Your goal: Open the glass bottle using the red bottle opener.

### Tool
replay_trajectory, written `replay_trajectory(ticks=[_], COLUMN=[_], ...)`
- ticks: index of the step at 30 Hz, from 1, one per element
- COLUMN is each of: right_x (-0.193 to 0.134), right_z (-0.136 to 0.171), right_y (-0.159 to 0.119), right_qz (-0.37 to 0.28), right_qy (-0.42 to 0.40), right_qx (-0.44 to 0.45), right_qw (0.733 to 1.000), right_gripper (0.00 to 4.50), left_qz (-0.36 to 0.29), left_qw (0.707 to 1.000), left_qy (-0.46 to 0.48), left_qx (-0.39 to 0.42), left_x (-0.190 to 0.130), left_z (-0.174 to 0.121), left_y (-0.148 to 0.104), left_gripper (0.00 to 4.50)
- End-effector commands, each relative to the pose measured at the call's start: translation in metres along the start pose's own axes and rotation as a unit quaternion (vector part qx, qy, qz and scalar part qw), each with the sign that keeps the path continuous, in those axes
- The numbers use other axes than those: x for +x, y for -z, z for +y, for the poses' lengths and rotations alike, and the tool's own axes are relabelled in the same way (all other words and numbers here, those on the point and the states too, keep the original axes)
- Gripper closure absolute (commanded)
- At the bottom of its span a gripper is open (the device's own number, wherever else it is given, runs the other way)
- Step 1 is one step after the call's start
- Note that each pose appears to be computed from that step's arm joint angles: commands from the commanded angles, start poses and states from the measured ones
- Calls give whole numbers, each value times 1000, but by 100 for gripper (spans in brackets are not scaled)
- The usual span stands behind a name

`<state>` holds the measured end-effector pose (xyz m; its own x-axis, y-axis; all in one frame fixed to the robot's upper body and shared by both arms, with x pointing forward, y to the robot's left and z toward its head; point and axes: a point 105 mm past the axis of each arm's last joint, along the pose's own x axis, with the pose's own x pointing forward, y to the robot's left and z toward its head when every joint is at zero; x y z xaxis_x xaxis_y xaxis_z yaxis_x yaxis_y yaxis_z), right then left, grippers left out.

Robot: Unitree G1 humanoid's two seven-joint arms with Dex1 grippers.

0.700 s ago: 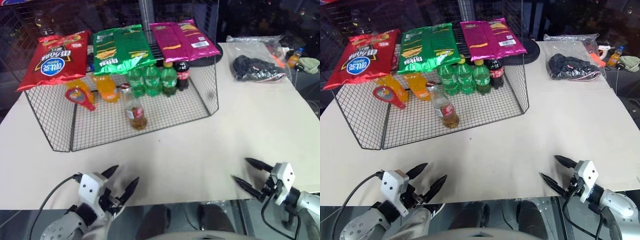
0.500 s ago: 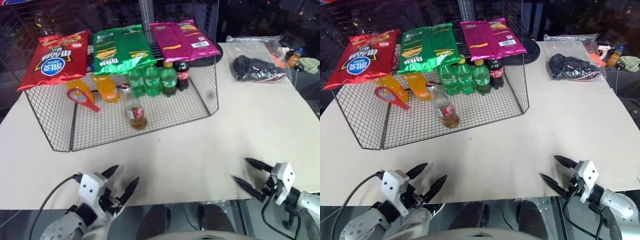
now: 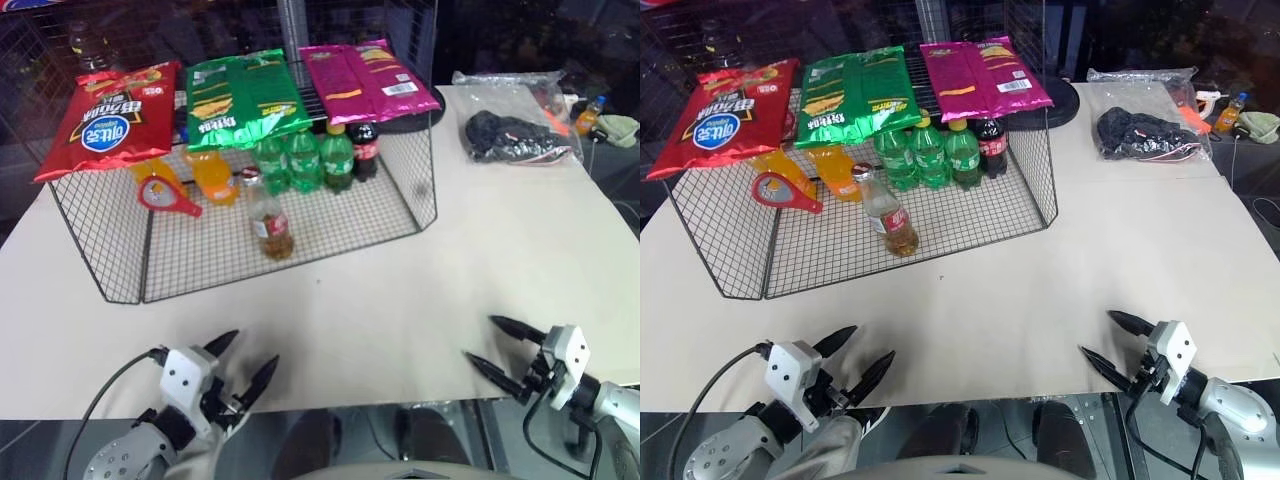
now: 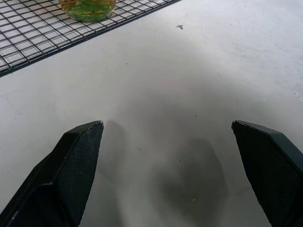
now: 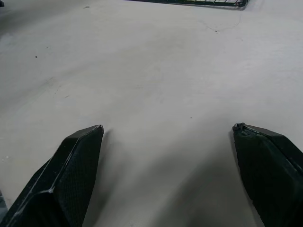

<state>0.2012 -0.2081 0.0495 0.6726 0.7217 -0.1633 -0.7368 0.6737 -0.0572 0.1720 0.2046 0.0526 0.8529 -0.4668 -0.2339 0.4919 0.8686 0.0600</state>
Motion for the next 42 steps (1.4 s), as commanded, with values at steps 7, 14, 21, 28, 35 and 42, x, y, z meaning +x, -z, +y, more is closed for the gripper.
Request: replay_trajectory(ticks=[7, 14, 21, 28, 35, 42], right_x=[18, 56, 74, 82, 83, 83], right_z=[8, 35, 63, 70, 69, 69], right_y=[-22, -80, -131, -147, -138, -133], right_qz=[-40, -118, -174, -190, -190, -194], right_qy=[-31, -123, -204, -223, -212, -204], right_qx=[-13, -23, -18, -18, -16, -18], right_qw=[999, 985, 963, 956, 958, 959], right_gripper=[10, 10, 10, 10, 10, 10], left_qz=[-44, -145, -203, -222, -233, -233], left_qw=[998, 970, 933, 919, 911, 913], left_qy=[-53, -197, -297, -324, -336, -328], left_qx=[13, 9, 22, 44, 55, 65], left_x=[8, 19, 27, 35, 38, 44], left_z=[21, 80, 124, 145, 164, 175], left_y=[-17, -64, -106, -128, -142, -145], left_gripper=[0, 0, 0, 0, 0, 0])
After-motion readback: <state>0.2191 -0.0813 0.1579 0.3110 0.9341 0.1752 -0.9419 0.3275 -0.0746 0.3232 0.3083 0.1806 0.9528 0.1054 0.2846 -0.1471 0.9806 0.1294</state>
